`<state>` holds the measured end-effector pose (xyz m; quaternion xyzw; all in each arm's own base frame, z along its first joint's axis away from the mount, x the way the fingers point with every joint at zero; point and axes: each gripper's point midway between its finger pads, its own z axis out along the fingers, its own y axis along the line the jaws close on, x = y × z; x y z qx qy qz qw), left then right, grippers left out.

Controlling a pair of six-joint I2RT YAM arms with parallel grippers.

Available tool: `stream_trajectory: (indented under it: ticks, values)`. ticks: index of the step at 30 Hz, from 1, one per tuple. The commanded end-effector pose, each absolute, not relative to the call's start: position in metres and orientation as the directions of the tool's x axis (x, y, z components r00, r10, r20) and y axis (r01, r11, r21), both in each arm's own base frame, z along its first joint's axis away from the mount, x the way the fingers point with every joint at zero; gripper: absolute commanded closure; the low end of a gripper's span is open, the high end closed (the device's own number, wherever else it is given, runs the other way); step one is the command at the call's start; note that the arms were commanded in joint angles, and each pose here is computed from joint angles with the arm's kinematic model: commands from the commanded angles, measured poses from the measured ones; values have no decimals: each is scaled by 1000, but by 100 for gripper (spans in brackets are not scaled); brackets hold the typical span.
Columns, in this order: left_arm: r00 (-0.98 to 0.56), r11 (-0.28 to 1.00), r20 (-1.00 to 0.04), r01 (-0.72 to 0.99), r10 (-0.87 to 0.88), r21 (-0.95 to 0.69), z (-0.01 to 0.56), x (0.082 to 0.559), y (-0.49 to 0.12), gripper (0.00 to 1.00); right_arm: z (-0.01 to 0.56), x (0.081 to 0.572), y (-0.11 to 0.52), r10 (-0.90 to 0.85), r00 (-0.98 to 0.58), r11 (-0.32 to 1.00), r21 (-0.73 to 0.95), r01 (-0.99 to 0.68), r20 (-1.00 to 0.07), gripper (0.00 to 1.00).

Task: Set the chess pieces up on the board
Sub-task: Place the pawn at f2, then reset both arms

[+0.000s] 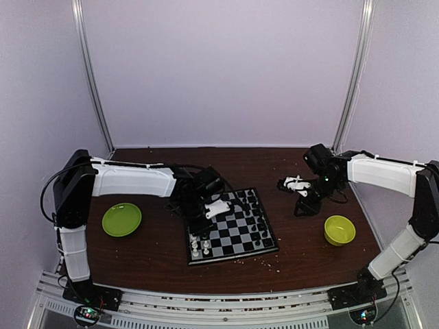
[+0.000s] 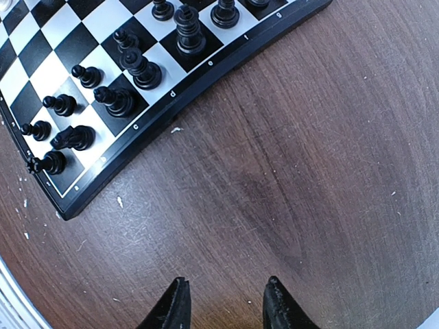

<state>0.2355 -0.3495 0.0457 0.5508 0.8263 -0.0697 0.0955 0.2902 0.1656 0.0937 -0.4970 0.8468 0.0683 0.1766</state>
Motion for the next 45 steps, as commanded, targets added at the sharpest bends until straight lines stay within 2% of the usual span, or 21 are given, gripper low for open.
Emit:
stream_trajectory:
  ticks: [1, 7, 11, 16, 18, 20, 22, 25, 27, 29, 32, 35, 38, 45]
  values:
    - [-357, 386, -317, 922, 879, 34, 84, 246, -361, 77, 98, 294, 167, -827, -432, 489, -80, -869, -359, 64]
    - [-315, 410, -407, 896, 857, 171, 153, 267, -356, 75, 110, 300, 167, -808, -445, 519, -109, -848, -386, 64]
    - [-281, 444, -489, 858, 826, 256, 204, 285, -337, 70, 149, 310, 166, -763, -440, 569, -170, -805, -474, 63]
    - [-332, 578, -564, 743, 756, 337, 253, 325, -281, 63, 222, 320, 163, -650, -400, 657, -214, -723, -646, 59]
    - [-395, 697, -649, 649, 650, 304, 279, 344, -248, 60, 253, 321, 157, -613, -367, 687, -243, -684, -700, 55]
    - [-404, 779, -728, 560, 554, 282, 310, 352, -219, 57, 282, 324, 146, -586, -341, 724, -285, -629, -735, 48]
    - [-379, 834, -780, 456, 497, 310, 333, 357, -193, 51, 316, 328, 132, -539, -312, 775, -316, -547, -782, 36]
    - [-297, 875, -844, 340, 447, 344, 356, 354, -169, 37, 367, 336, 98, -368, -268, 907, -281, -315, -890, 1]
    - [-253, 903, -879, 264, 404, 339, 362, 350, -156, 21, 387, 331, 81, -221, -217, 962, -176, -208, -951, 0]
    - [-229, 942, -917, 156, 326, 296, 352, 349, -139, 4, 386, 324, 88, -160, -186, 959, -108, -261, -969, 1]
    - [-202, 980, -960, -9, 195, 201, 340, 341, -108, 2, 364, 324, 82, -74, -215, 974, -24, -226, -974, 1]
    - [-228, 987, -964, -52, 138, 154, 326, 338, -95, 2, 343, 328, 61, -5, -208, 992, 22, -127, -978, 1]
    - [-253, 987, -957, -38, 143, 158, 325, 340, -98, 2, 331, 329, 42, 59, -210, 995, 74, -62, -976, 1]
    - [-305, 967, -923, -20, 234, 252, 316, 349, -102, 2, 335, 329, 37, 78, -205, 993, 94, -70, -976, 1]
